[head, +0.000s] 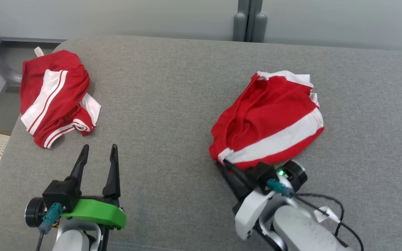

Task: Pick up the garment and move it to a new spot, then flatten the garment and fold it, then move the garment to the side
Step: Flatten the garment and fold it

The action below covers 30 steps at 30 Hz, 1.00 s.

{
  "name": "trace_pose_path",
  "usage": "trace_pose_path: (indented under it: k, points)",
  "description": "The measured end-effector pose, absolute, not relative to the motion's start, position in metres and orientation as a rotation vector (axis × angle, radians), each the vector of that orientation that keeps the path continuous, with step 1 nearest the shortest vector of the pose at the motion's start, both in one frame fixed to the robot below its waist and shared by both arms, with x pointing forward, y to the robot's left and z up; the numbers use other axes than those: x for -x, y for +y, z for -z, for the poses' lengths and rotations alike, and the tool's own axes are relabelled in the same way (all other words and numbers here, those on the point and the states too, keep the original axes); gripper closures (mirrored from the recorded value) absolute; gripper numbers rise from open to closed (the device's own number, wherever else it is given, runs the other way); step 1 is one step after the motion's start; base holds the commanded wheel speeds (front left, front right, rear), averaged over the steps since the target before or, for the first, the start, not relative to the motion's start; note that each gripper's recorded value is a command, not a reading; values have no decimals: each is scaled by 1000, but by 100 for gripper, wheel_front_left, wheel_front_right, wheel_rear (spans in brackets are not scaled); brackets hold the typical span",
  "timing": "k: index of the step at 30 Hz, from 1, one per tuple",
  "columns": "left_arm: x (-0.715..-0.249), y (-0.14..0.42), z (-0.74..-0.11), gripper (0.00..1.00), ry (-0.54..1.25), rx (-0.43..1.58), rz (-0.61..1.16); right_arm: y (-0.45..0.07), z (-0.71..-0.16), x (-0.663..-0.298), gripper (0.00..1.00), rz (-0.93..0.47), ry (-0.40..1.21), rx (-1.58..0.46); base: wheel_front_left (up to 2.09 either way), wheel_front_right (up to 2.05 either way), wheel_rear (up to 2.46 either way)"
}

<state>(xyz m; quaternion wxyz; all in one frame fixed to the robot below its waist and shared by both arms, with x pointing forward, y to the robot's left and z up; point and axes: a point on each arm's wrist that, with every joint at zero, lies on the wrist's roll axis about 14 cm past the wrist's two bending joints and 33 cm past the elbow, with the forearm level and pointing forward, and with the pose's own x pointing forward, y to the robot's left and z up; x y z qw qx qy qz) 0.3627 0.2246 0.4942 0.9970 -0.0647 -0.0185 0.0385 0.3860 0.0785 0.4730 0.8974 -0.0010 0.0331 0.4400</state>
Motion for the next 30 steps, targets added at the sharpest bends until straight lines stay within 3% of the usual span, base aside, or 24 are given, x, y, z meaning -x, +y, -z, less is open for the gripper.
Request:
trace_pose_path:
  k: [7,8,9,10,16,24,30]
  points:
    - [-354,233,-493,0,-33,128,-108,118,-434,-324,100,-1106,217,6,0,0,0]
    - [-353,234,-493,0,-33,128,-112,120,-431,-321,75,-1113,231,1,0,0,0]
    - [-352,235,-493,0,-33,128,-116,121,-429,-319,11,-1119,243,-3,0,0,0]
    - [-351,235,-493,0,-33,130,-119,123,-428,-317,0,-1123,248,-8,0,0,0]
    - [-351,235,-490,0,-27,133,-124,115,-456,-345,0,-1047,175,-66,0,0,0]
    - [-360,224,-495,0,-43,132,-89,28,-478,-410,0,-782,72,-24,0,0,0]
    - [-363,219,-495,0,-43,133,-73,-30,-473,-438,0,-624,76,32,0,0,0]
